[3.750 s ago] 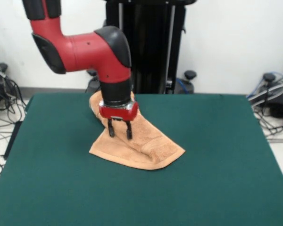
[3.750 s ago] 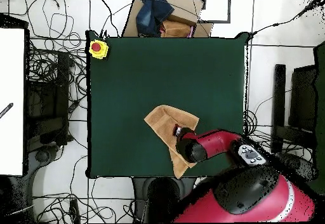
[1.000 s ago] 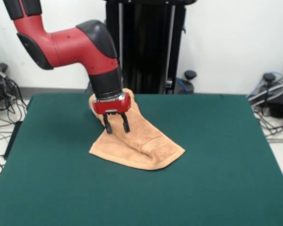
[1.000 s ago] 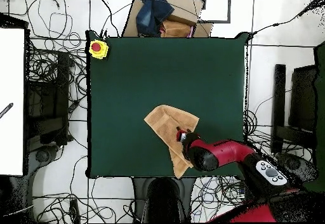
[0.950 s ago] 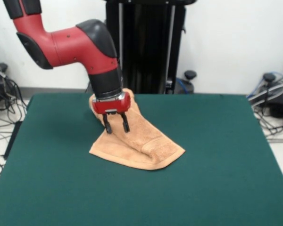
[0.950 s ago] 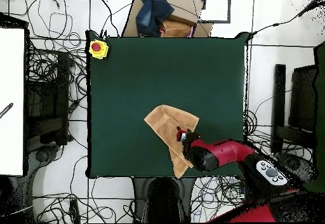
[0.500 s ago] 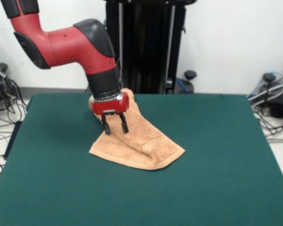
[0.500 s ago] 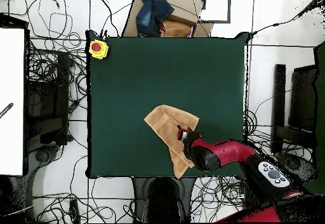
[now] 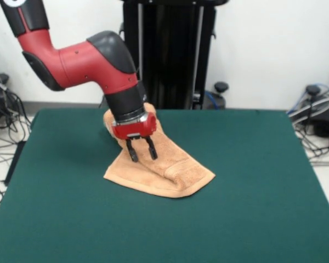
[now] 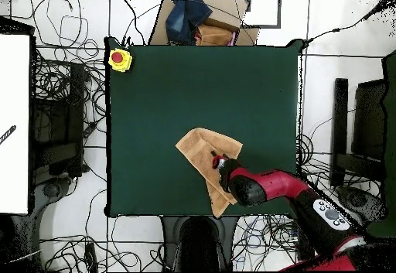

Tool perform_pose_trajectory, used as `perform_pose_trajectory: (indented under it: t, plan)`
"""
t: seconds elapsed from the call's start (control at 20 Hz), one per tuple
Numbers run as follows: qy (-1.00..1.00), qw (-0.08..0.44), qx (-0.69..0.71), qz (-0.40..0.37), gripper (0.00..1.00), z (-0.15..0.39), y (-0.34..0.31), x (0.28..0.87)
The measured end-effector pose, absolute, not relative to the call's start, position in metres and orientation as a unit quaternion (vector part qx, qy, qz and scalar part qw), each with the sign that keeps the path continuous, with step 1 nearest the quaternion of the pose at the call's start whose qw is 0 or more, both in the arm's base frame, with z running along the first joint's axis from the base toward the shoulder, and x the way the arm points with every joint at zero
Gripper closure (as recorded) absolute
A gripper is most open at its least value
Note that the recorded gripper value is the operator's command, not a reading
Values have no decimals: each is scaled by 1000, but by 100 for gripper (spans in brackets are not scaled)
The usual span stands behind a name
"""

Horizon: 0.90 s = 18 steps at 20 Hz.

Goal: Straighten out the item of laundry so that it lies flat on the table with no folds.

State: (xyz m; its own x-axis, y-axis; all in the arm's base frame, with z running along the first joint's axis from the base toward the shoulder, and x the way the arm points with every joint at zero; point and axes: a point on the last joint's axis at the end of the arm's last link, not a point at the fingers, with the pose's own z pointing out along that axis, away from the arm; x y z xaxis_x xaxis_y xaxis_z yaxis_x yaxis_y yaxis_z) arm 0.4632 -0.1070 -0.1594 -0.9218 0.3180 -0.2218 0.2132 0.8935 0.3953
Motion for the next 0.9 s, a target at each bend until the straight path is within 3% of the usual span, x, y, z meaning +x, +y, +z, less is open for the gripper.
perform_pose_trajectory:
  t: [0.9]
  plan:
    - [976,133,48,163,0,-125,-126,493]
